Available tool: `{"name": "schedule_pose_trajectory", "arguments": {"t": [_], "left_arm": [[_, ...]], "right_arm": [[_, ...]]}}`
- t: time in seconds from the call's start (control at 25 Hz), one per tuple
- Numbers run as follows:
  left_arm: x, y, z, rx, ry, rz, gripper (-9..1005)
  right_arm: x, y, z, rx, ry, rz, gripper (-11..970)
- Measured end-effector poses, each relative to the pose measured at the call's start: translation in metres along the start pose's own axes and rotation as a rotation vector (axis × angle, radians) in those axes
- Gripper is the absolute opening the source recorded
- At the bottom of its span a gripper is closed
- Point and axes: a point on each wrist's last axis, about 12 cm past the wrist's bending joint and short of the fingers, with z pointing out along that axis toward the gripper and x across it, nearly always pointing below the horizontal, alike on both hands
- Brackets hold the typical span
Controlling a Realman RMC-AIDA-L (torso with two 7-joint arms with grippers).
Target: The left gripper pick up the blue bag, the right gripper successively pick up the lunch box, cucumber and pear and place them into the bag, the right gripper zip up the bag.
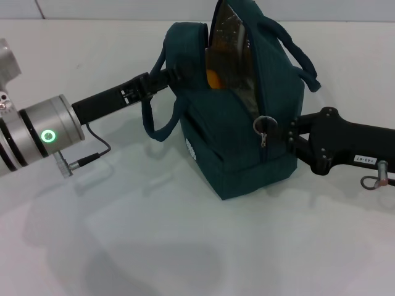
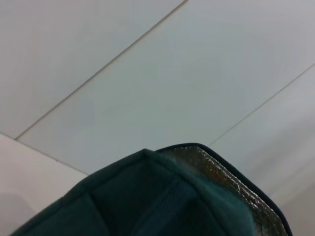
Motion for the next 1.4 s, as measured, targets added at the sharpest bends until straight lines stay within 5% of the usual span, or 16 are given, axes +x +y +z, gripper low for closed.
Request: {"name": "schedule_pose_trajectory", "arguments": {"t": [0.16,0.4,1.4], "left_arm": [[-0.003,-0.001,-0.007,0.014,-0.036,0.040,587],[-0.005,-0.001,-0.029,0.030,-0.123,0.096,679],[0.017,-0.002,-0.065,0.033,-0.168,0.182,672]], "right_arm": [[0.000,0.000,0.000,-0.004,-0.001,-0.006,0],[-0.011,-0.003,0.003,0.000,-0.046,-0.025,0],[-0.052,-0.031,0.042,0.041,-0.107,-0.126,1]]}}
